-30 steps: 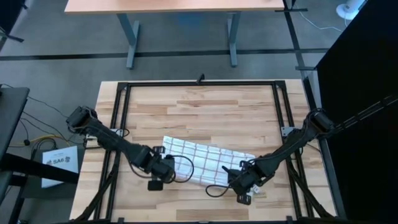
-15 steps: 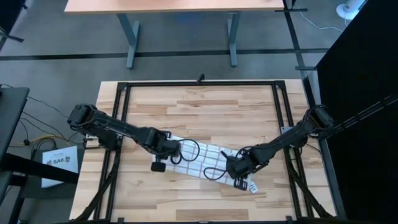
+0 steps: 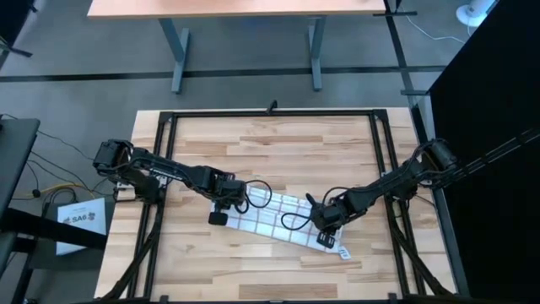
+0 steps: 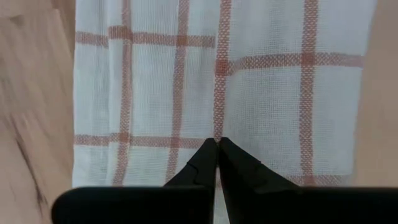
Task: Roll towel
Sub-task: Roll the towel
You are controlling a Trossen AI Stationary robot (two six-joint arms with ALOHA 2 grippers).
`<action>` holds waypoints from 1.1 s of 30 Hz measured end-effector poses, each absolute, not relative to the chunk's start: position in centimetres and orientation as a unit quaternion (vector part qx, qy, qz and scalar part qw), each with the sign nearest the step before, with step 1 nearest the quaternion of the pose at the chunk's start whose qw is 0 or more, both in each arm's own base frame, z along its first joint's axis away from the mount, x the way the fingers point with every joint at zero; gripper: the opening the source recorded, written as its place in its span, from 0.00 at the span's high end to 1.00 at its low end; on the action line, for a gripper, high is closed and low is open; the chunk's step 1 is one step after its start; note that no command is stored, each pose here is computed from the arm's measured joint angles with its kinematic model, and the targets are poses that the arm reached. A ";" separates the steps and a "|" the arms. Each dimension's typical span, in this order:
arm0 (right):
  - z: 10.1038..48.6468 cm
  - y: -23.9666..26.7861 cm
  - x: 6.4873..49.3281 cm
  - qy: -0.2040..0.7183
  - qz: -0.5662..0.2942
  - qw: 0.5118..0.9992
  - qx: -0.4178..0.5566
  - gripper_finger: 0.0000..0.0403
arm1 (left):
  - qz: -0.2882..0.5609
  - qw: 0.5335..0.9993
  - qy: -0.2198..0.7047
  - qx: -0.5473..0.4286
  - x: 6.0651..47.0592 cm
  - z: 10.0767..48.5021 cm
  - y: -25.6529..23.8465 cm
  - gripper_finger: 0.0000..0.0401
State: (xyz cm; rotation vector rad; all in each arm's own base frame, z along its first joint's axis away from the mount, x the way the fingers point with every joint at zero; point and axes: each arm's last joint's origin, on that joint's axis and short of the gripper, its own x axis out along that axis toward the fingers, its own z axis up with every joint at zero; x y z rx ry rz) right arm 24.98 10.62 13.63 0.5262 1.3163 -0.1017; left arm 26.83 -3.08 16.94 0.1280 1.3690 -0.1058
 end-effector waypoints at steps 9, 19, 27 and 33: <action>14.4 10.4 24.4 0.620 -0.062 0.742 0.245 0.89 | -0.034 0.763 0.643 0.052 26.5 16.7 -2.9 0.96; 19.8 9.2 22.2 0.579 -0.067 0.772 0.255 0.80 | -0.005 0.766 0.640 0.061 27.8 20.0 -2.9 0.91; 19.6 11.4 23.0 0.538 -0.026 0.811 0.229 0.80 | -0.056 0.801 0.596 0.032 28.8 20.8 -4.9 0.91; 16.4 13.3 22.9 0.590 -0.033 0.785 0.184 0.80 | -0.045 0.775 0.630 0.020 27.3 18.5 -5.2 0.91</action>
